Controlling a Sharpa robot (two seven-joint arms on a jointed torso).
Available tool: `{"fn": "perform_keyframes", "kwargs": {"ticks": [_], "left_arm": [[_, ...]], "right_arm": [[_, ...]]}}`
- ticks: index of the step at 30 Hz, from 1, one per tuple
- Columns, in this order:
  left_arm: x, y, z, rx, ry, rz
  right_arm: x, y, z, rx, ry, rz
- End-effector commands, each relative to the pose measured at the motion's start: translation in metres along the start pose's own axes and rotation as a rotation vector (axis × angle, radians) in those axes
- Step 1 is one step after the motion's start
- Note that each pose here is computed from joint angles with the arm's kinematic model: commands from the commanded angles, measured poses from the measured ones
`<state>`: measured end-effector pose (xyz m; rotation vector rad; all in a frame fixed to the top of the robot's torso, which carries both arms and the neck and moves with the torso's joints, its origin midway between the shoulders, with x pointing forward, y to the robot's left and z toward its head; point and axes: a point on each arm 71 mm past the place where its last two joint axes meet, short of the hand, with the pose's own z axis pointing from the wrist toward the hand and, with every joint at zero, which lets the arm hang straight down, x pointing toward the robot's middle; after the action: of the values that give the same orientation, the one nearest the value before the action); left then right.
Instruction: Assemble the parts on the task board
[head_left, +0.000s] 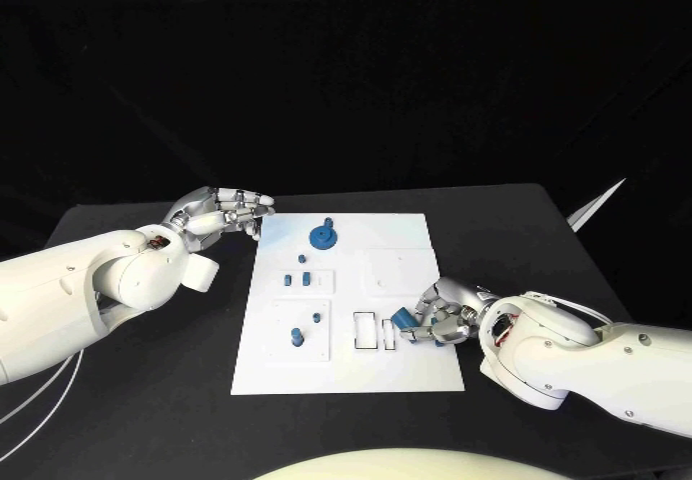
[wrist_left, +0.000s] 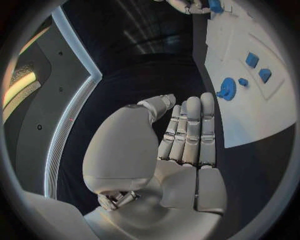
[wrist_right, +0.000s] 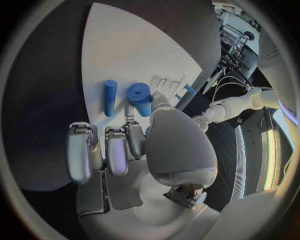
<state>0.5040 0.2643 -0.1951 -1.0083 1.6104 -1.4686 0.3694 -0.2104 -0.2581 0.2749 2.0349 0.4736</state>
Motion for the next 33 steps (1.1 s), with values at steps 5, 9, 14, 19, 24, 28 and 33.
{"fn": "perform_keyframes", "kwargs": {"ticks": [5,9,14,19,24,28,33], "left_arm": [[0.0007,-0.0003,0.0004,0.001,0.002,-0.002],[0.0006,-0.0002,0.0007,0.0,0.001,-0.002],[0.001,0.0,0.0013,-0.001,0.002,-0.002],[0.0017,0.0,0.0018,0.0,0.004,-0.002],[0.0022,0.0,0.002,0.0,0.005,-0.003],[0.0028,-0.0001,0.0022,0.001,0.007,-0.003],[0.0036,-0.0002,0.0022,0.001,0.01,-0.004]], "right_arm": [[0.003,0.004,-0.005,0.01,0.019,0.088],[0.0,0.006,-0.008,0.013,0.022,0.125],[-0.006,0.009,-0.009,0.008,0.016,0.148],[-0.005,0.015,-0.009,-0.001,0.039,0.159],[0.0,0.023,-0.005,-0.013,0.068,0.163],[0.005,0.032,0.001,-0.027,0.085,0.164],[0.009,0.039,0.007,-0.037,0.096,0.161]]}}
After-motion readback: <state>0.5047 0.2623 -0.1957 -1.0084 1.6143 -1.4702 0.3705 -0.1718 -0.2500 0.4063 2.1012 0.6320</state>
